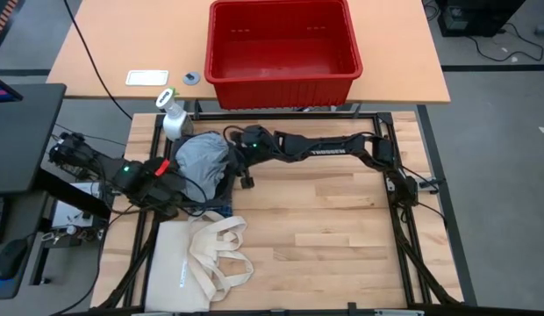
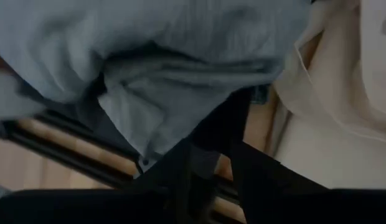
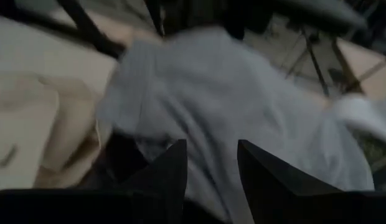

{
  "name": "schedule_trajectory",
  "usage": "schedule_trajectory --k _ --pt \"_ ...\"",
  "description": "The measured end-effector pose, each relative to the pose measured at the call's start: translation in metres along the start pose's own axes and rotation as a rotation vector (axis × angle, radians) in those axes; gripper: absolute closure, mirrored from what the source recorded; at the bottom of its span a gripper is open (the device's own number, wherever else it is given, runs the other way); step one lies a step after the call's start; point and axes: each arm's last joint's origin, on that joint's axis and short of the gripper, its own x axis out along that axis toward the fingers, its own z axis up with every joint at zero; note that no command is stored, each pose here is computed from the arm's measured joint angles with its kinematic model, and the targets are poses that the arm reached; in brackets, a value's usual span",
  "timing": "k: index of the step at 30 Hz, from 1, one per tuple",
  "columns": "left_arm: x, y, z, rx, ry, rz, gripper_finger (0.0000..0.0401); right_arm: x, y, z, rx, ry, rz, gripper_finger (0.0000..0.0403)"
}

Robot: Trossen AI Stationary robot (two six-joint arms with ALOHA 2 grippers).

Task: Fold Laundry from Bin
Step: Fold the gray shirt

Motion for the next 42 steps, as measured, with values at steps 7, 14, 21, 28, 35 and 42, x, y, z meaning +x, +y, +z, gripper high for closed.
schedule_trajectory --k 7,14,21,28,35,42 --pt "-0.002 0.009 0.006 0.032 -0.236 0.256 0.0285 0.007 -0.023 -0.002 -0.004 -0.193 -0.070 0.0252" --pt "0.002 0.017 0.011 -0.070 -0.177 0.253 0.0285 0.018 -0.038 -0.031 0.083 -0.188 -0.059 0.0252" --pt "0.029 0.024 0.012 -0.122 -0.095 0.308 0.0285 0.020 -0.034 -0.026 0.070 -0.221 -0.037 0.0252" --pt "0.049 0.032 0.016 -0.111 -0.165 0.511 0.0285 0.021 -0.030 -0.025 0.072 -0.233 0.002 0.0252" --pt "0.042 0.039 0.011 -0.157 -0.010 0.418 0.0285 0.022 -0.029 -0.034 0.092 -0.130 -0.023 0.0252" --pt "0.023 0.032 0.012 -0.222 0.111 0.091 0.0285 0.022 -0.030 -0.039 0.088 -0.066 -0.065 0.0252"
